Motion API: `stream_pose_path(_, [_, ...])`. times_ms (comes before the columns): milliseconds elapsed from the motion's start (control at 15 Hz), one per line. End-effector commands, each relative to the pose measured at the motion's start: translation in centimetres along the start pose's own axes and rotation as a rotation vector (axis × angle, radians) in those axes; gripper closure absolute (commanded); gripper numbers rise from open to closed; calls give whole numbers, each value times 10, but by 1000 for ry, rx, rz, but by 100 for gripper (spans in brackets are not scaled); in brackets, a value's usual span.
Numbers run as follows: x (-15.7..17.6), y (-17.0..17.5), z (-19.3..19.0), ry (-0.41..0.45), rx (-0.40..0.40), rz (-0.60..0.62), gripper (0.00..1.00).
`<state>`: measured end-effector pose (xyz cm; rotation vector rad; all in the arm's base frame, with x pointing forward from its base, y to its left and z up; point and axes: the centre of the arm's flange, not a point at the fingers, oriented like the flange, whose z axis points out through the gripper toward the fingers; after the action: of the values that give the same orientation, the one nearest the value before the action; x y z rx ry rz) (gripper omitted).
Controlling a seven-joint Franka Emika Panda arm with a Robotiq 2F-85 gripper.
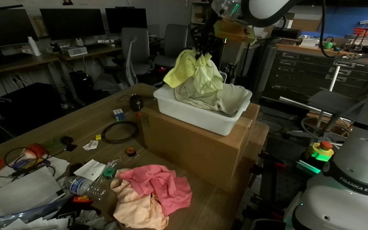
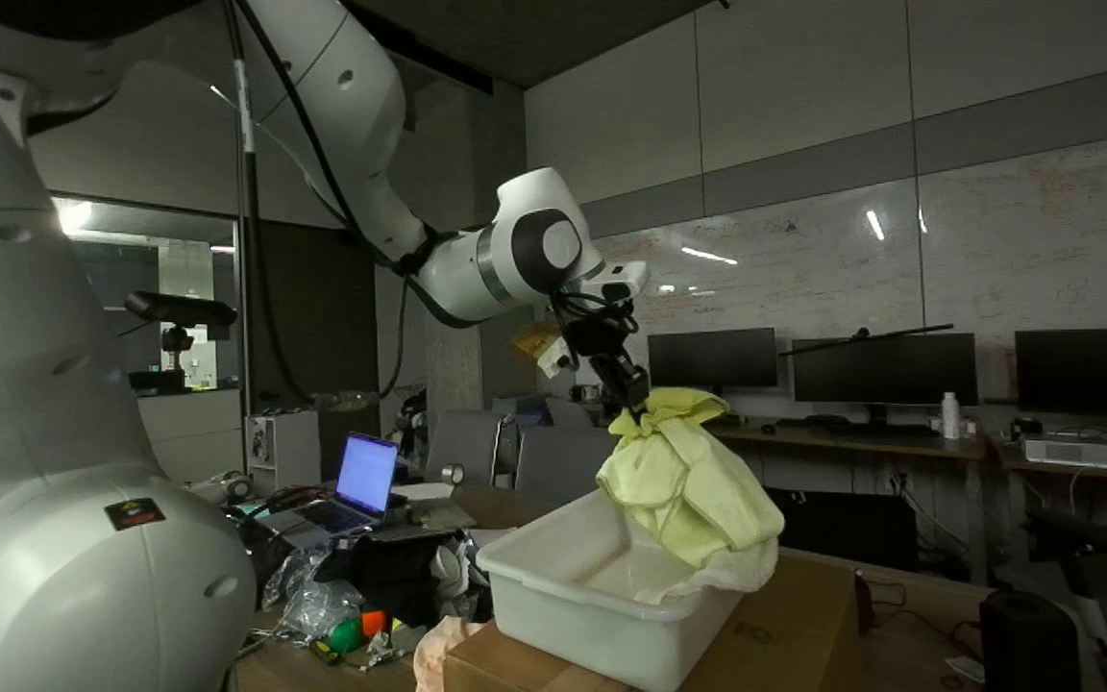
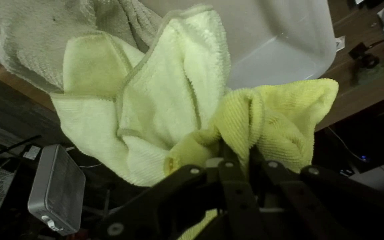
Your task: Remove the clothes from the white bin and put them on the table
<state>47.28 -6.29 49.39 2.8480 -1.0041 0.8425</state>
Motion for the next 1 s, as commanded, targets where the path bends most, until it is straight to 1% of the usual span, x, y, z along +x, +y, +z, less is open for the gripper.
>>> stream_pose_path(0, [-5,-7,-28,-13,128,-109,94])
stream_pose_path(267, [-17,-35,-48,-89,249,-273,94])
stream_pose_path(600, [-44,-79,-68,-205,404,-475,94])
stream_pose_path(933, [-76,-136,-83,-350,525,-690,94])
